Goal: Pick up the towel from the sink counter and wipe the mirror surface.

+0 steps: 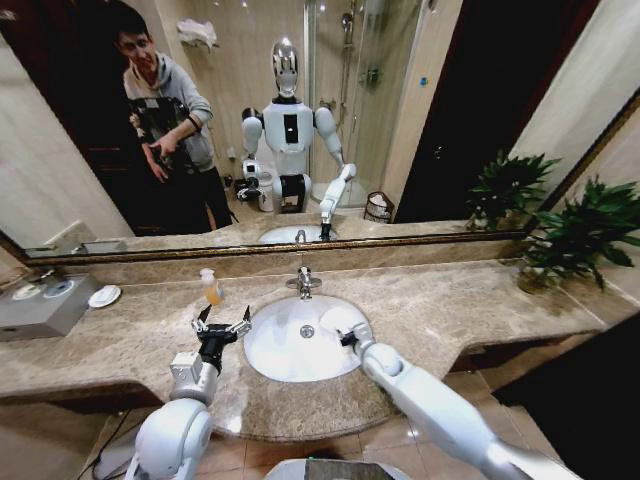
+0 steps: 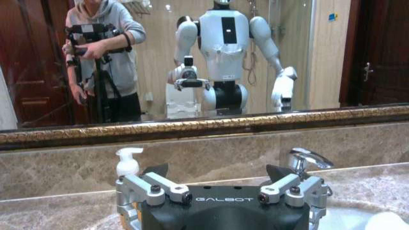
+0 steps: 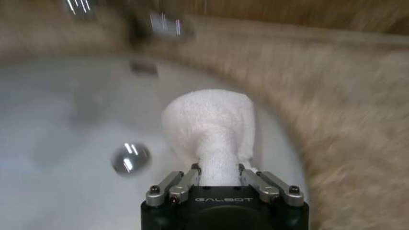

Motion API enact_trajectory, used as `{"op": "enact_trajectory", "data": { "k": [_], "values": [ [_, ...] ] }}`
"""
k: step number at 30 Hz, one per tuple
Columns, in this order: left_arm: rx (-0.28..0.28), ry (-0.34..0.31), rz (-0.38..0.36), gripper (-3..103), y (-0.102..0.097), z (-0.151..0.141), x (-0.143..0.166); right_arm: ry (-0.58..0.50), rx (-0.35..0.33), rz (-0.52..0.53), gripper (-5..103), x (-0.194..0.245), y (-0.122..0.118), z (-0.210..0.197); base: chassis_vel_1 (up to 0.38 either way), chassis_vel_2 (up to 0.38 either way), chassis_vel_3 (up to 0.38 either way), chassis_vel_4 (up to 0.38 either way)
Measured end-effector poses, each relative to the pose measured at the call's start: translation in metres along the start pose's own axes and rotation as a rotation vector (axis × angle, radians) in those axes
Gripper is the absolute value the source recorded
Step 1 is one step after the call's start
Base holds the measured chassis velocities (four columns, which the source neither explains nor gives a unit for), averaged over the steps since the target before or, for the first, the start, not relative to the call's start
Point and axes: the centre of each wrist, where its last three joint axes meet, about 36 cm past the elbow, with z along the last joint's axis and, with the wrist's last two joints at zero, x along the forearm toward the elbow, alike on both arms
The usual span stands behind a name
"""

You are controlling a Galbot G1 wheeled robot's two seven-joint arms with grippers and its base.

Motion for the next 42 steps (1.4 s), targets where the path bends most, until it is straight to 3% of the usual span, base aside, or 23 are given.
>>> {"op": "enact_trajectory", "data": {
  "k": [3,10,16,19,26,42],
  "values": [
    [0.0,0.0,0.0,100,0.0,0.0,0.0,-0.112,-0.064,-0.058,21,0.027,0.009,-0.021,0.0,0.0,0.0,0.0],
    [0.0,0.0,0.0,100,0.0,0.0,0.0,-0.133,-0.089,-0.062,21,0.076,0.011,-0.053,0.0,0.0,0.0,0.0],
    [0.0,0.0,0.0,100,0.0,0.0,0.0,-0.107,-0.028,0.067,21,0.108,-0.029,-0.052,0.0,0.0,0.0,0.0],
    [0.0,0.0,0.0,100,0.0,0.0,0.0,-0.087,-0.045,0.179,21,0.119,-0.072,-0.046,0.0,0.0,0.0,0.0],
    [0.0,0.0,0.0,100,0.0,0.0,0.0,-0.087,-0.079,0.224,21,0.111,-0.095,-0.028,0.0,0.0,0.0,0.0],
    [0.0,0.0,0.0,100,0.0,0.0,0.0,-0.043,-0.119,0.211,18,0.085,-0.095,-0.013,0.0,0.0,0.0,0.0]
  ]
}}
